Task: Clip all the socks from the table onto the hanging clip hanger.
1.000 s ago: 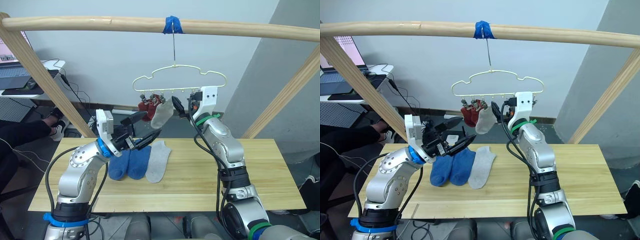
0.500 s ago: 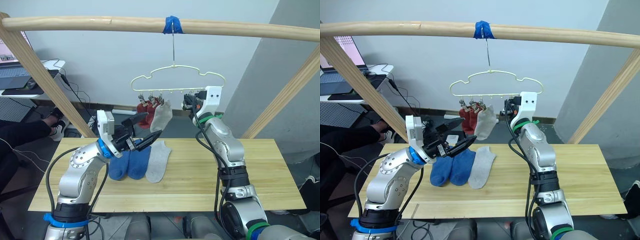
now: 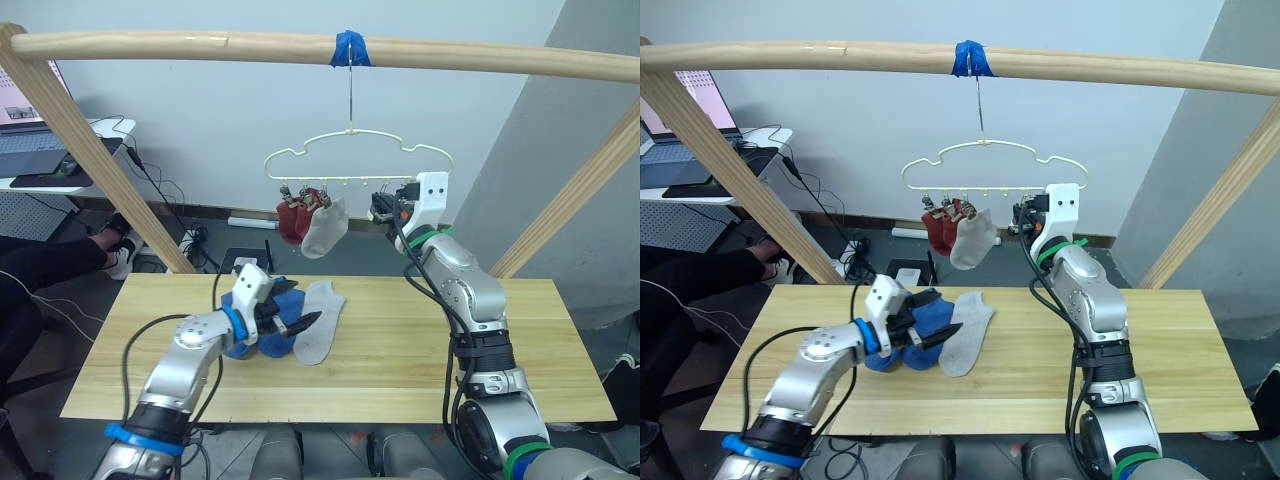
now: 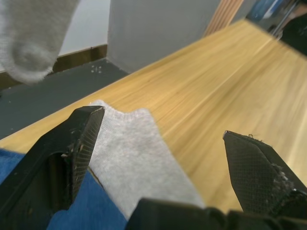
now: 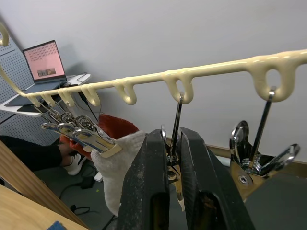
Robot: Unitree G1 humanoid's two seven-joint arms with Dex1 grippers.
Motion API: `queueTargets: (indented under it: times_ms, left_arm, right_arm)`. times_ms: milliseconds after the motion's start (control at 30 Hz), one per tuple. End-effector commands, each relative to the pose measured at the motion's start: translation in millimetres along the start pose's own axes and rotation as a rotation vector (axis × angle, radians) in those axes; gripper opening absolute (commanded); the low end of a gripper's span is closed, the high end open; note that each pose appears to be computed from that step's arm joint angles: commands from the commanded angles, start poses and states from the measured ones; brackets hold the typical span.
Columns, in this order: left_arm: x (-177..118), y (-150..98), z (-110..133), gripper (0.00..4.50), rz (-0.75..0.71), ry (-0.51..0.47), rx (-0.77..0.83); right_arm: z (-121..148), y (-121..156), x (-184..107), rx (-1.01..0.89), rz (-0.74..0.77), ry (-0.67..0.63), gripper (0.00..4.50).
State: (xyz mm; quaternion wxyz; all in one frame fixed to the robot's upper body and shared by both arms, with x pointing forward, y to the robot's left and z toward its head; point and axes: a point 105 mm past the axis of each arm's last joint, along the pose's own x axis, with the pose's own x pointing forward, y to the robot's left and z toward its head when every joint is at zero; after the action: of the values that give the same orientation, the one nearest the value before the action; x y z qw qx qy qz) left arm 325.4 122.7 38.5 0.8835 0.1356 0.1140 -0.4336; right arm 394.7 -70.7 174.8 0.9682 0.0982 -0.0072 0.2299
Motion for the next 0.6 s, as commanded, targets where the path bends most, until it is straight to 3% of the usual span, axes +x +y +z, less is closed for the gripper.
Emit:
queueTargets:
  times_ms: [33, 300, 400, 600]
  left_arm:
    - [19.9, 10.6, -9.0, 4.5, 0.034, 0.055, 0.074]
    - [51.9, 6.3, -36.1, 4.5, 0.007, 0.153, 0.039]
    - [53.7, 3.0, -45.2, 3.9, -0.012, 0.191, 0.037]
    - [53.4, 0.4, -51.0, 2.06, -0.028, 0.206, 0.055]
  right_arm:
    - [20.6, 10.6, -1.2, -0.019, 0.04, -0.06, 0.02]
    - [22.5, 17.7, -5.9, -0.029, 0.044, -0.056, 0.02]
    - [22.6, 17.0, -9.2, -0.034, 0.039, -0.049, 0.02]
    - [23.9, 11.8, -14.1, -0.047, 0.021, -0.041, 0.02]
